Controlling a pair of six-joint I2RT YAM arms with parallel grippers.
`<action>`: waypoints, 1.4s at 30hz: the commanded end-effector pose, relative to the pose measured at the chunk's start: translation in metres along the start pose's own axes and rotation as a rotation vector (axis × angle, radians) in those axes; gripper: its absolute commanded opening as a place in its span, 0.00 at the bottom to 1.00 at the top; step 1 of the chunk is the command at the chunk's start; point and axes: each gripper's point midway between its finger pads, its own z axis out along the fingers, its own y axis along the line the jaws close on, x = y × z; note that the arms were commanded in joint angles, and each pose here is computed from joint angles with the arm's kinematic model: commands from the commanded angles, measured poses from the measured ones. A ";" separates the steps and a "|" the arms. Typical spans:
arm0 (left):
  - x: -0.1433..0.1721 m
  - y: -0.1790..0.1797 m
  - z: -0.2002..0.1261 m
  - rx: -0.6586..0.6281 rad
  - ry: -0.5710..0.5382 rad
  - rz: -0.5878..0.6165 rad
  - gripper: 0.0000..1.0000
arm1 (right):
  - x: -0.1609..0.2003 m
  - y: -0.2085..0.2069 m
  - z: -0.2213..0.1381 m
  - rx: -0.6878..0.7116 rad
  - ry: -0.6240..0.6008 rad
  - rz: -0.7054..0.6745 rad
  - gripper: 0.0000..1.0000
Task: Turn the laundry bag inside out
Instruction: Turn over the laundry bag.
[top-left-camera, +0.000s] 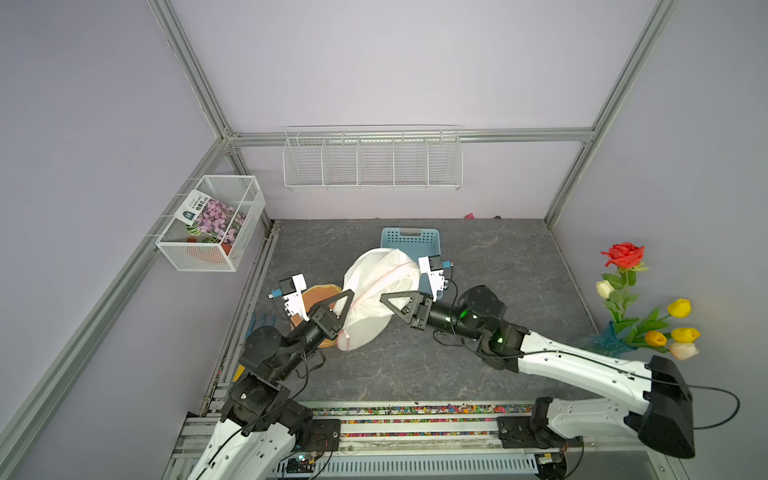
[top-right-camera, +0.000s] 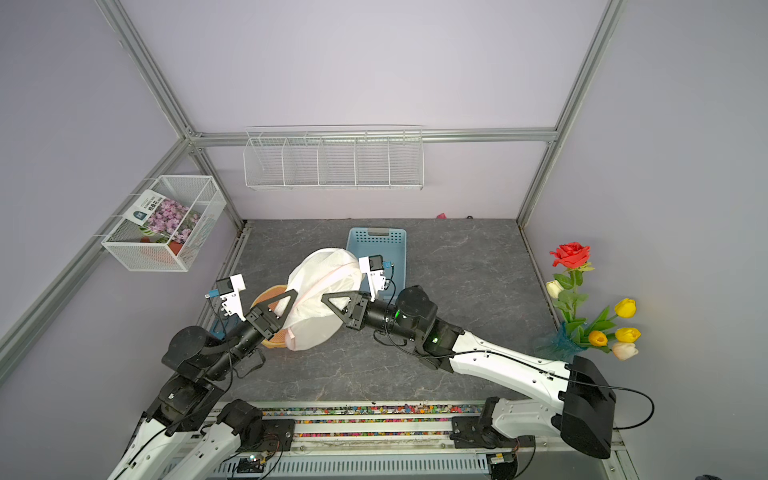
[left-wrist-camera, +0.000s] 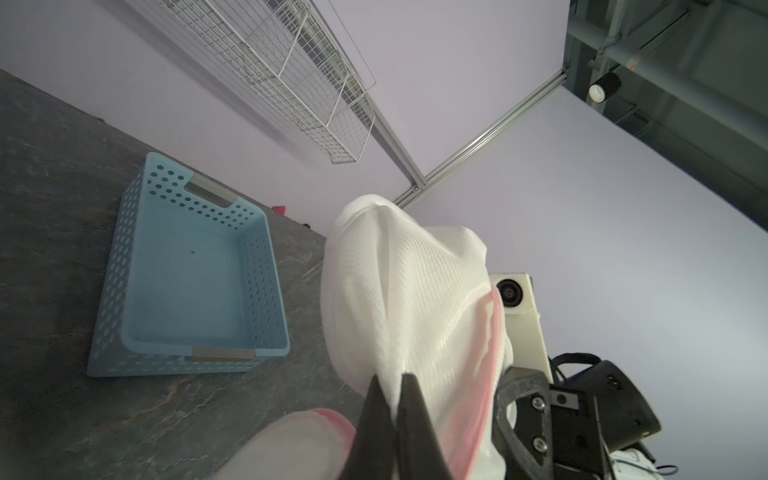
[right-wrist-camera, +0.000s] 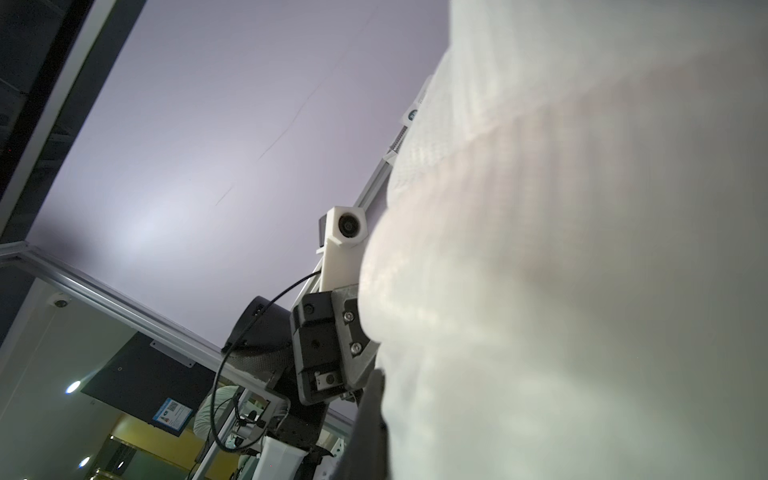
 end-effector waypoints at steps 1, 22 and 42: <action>-0.003 -0.005 -0.004 -0.042 0.036 0.119 0.00 | 0.001 0.008 -0.007 0.019 0.100 -0.021 0.00; 0.016 -0.041 0.008 0.092 0.274 0.336 0.63 | 0.076 -0.047 -0.067 0.342 0.609 -0.124 0.00; 0.092 -0.053 0.028 0.242 0.565 0.326 0.55 | 0.077 -0.029 -0.071 0.287 0.675 -0.242 0.00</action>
